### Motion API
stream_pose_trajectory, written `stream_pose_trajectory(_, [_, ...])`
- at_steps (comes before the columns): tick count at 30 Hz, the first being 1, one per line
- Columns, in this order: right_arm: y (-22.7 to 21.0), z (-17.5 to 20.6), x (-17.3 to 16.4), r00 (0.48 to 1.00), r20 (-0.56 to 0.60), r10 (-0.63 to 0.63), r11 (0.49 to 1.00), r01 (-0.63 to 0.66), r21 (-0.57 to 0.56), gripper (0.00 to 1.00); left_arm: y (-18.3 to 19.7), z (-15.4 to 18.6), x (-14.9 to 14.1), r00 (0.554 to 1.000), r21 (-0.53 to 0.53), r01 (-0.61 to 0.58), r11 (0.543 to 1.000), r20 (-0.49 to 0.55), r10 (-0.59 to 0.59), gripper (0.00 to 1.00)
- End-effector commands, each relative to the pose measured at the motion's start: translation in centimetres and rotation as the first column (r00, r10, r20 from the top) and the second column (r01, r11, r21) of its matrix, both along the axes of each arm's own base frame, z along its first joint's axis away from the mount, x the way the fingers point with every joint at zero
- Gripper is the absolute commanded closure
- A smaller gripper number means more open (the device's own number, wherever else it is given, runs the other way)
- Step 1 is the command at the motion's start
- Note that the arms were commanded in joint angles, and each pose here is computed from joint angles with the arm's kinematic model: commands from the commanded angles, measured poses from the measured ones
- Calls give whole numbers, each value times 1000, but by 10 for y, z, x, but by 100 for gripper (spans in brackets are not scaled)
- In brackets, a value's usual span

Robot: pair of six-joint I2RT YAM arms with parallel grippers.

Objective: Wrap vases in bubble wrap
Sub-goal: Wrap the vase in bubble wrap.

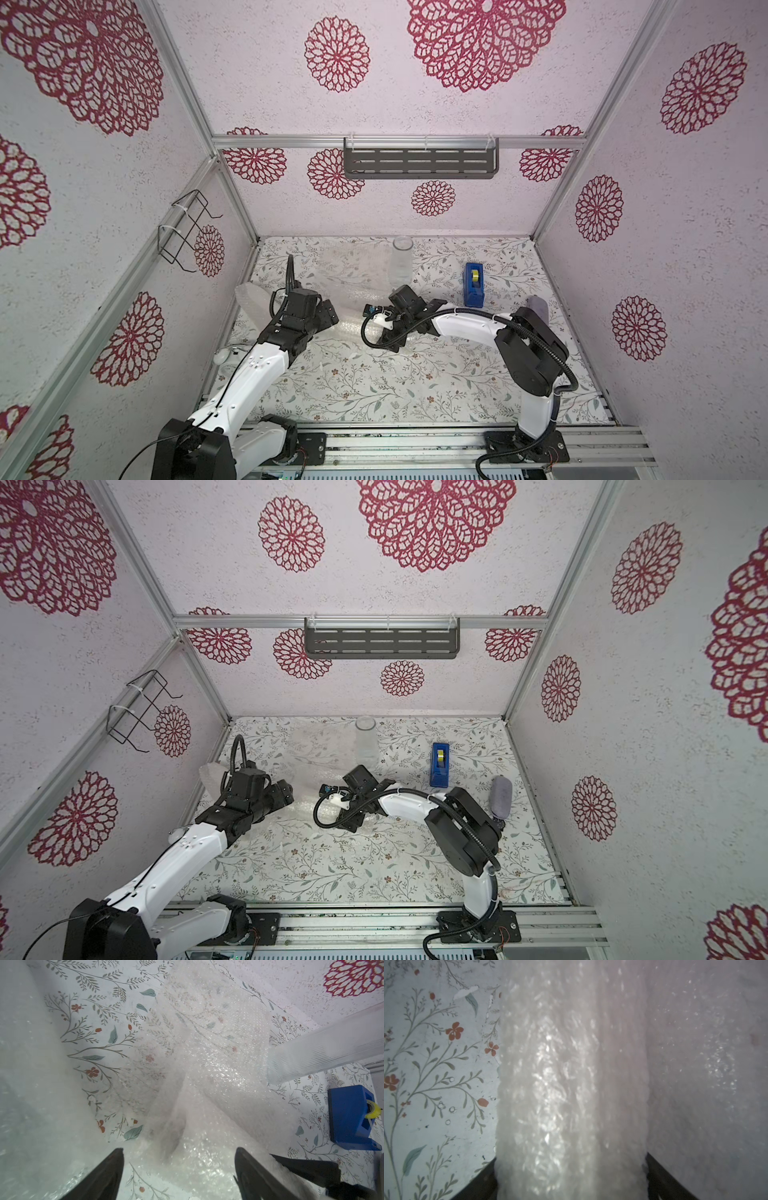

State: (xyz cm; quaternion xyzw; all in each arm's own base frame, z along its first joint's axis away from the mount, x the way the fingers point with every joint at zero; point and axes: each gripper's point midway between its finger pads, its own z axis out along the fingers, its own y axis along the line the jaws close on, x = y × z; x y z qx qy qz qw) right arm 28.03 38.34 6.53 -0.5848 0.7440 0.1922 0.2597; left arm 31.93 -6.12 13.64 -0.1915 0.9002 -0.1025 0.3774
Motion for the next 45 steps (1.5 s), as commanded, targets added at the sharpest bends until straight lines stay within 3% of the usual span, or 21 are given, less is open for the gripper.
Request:
stream_pose_trajectory(1, [-5, -36, -56, 942, -335, -38, 999, 27, -38, 32, 9, 4, -3, 998, 10, -50, 999, 38, 50, 15])
stream_pose_trajectory(6, [2, -36, -50, 927, -363, -91, 996, 78, -51, 32, 13, 13, -6, 988, -32, -81, 996, 129, 85, 15])
stream_pose_trajectory(12, [9, -37, -44, 913, -361, -189, 982, 165, -96, 32, -3, -6, -1, 998, -66, -23, 998, 63, 28, 15])
stream_pose_trajectory(19, [29, -40, -40, 864, -409, -292, 956, 268, -117, 31, -16, -21, 16, 998, -142, -9, 990, 66, 18, 16])
stream_pose_trajectory(23, [35, -39, -40, 839, -447, -310, 949, 301, -94, 30, -25, -24, 27, 998, -172, 16, 985, 61, -6, 15])
stream_pose_trajectory(34, [44, -43, -42, 802, -506, -317, 942, 330, -67, 28, -37, -49, 40, 998, -240, 52, 969, 58, -40, 0])
stream_pose_trajectory(38, [42, -47, -42, 800, -506, -322, 939, 336, -68, 26, -48, -49, 44, 993, -252, 115, 961, 62, -102, 2])
stream_pose_trajectory(45, [41, -44, -38, 801, -497, -334, 932, 359, -48, 23, -33, -78, 46, 997, -205, 26, 978, -67, -40, 1])
